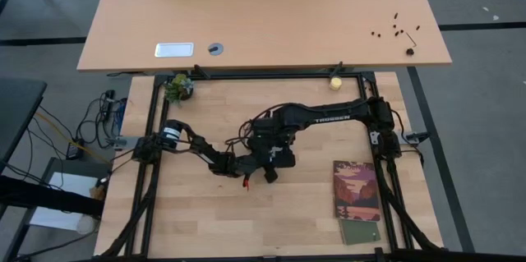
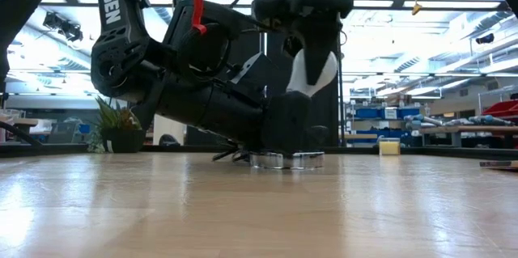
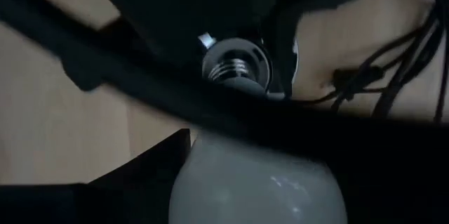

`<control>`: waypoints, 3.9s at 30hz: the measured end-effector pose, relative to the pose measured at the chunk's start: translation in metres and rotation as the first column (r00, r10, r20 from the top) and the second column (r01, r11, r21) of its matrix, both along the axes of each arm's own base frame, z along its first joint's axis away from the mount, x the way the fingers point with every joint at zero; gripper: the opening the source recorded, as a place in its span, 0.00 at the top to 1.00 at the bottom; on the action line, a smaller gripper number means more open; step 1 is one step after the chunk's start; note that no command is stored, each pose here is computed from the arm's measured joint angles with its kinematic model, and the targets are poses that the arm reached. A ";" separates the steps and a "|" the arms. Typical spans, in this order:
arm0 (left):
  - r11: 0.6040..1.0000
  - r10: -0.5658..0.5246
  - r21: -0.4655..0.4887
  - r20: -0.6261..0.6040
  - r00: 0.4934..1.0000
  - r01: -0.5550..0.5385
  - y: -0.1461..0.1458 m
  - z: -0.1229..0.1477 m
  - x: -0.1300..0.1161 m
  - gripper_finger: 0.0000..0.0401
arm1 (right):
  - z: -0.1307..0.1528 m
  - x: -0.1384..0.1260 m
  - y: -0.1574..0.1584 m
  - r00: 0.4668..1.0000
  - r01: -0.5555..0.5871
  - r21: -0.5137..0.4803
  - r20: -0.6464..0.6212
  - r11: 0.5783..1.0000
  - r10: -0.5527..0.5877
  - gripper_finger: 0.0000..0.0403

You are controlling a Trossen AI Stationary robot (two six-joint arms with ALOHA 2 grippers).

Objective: Screw lightbulb
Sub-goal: Insert the white lightbulb into the silver lamp

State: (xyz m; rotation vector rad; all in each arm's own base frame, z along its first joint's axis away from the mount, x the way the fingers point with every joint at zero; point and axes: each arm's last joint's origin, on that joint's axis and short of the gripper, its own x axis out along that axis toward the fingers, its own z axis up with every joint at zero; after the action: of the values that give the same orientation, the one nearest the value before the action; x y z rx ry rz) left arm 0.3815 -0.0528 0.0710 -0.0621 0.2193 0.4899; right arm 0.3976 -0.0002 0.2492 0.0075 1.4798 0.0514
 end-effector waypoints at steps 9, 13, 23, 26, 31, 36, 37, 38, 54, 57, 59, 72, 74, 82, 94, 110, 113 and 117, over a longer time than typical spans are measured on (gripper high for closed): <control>0.988 -0.043 0.152 0.029 0.999 0.038 -0.019 0.028 -0.002 0.46 | 0.008 -0.008 0.000 0.999 0.032 -0.014 -0.031 0.999 -0.032 0.31; 0.974 -0.026 0.226 0.007 1.000 0.024 -0.029 0.036 -0.005 0.46 | 0.011 -0.010 0.003 0.999 0.028 -0.032 -0.025 0.999 -0.029 0.31; 0.943 0.046 0.329 -0.022 0.999 -0.036 -0.039 0.039 -0.010 0.46 | 0.013 -0.011 -0.002 0.995 0.097 -0.006 -0.026 0.995 -0.097 0.31; 0.951 0.048 0.307 -0.028 0.998 -0.037 -0.038 0.037 -0.009 0.46 | 0.013 -0.010 -0.002 0.993 0.113 0.001 -0.012 0.994 -0.113 0.31; 0.967 0.031 0.252 -0.009 0.999 -0.028 -0.032 0.036 -0.007 0.46 | 0.013 -0.010 0.000 0.992 0.123 0.008 -0.013 0.992 -0.123 0.31; 0.967 0.026 0.254 -0.015 1.000 -0.021 -0.032 0.036 -0.007 0.46 | 0.013 -0.009 0.007 0.994 0.108 0.021 -0.008 0.994 -0.108 0.31; 0.967 0.026 0.254 -0.016 1.000 -0.021 -0.032 0.036 -0.007 0.46 | 0.013 -0.009 0.009 0.994 0.105 0.028 -0.005 0.994 -0.105 0.31; 0.967 0.026 0.253 -0.016 1.000 -0.021 -0.032 0.036 -0.007 0.46 | 0.013 -0.008 0.011 0.994 0.105 0.040 -0.002 0.994 -0.105 0.31; 0.951 0.010 0.308 0.021 1.000 -0.016 -0.039 0.043 -0.007 0.42 | 0.040 -0.009 0.006 0.985 0.171 0.061 0.012 0.983 -0.172 0.31; 0.958 0.009 0.285 0.023 1.000 -0.015 -0.036 0.043 -0.006 0.36 | 0.039 -0.010 0.005 0.984 0.176 0.056 0.007 0.983 -0.177 0.31; 0.962 0.016 0.273 0.003 1.000 -0.016 -0.034 0.040 -0.006 0.33 | 0.039 -0.010 0.005 0.984 0.179 0.055 0.004 0.982 -0.180 0.31; 0.891 0.092 0.446 0.014 0.996 -0.088 -0.060 0.061 -0.016 0.32 | 0.038 -0.010 0.008 0.968 0.252 0.056 -0.009 0.966 -0.252 0.31; 0.889 0.090 0.449 0.014 0.996 -0.087 -0.060 0.062 -0.016 0.33 | 0.039 -0.009 0.007 0.962 0.271 0.062 0.005 0.961 -0.272 0.31; 0.891 0.097 0.444 0.010 0.995 -0.091 -0.060 0.060 -0.017 0.35 | 0.045 -0.003 0.006 0.951 0.296 0.088 0.068 0.951 -0.302 0.31; 0.906 0.132 0.394 0.075 0.988 -0.151 -0.079 0.068 -0.027 0.35 | 0.053 0.002 0.019 0.964 0.218 0.069 0.142 0.974 -0.226 0.31; 0.977 0.124 0.170 0.041 0.991 -0.130 -0.082 0.043 -0.029 0.35 | 0.022 0.003 0.026 0.989 0.071 -0.046 0.135 0.996 -0.065 0.31; 0.984 0.113 0.132 0.035 0.993 -0.117 -0.073 0.041 -0.025 0.35 | 0.022 0.002 0.024 0.990 0.068 -0.048 0.130 0.997 -0.062 0.31; 0.990 0.110 0.087 0.021 0.994 -0.112 -0.059 0.037 -0.020 0.35 | 0.022 0.002 0.021 0.990 0.070 -0.047 0.126 0.996 -0.064 0.31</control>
State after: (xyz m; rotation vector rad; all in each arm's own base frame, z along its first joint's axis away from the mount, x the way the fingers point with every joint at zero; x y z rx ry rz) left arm 0.3618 -0.1121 0.1081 0.0082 0.1792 0.6092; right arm 0.3996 0.0208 0.2707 0.0119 1.3547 -0.0403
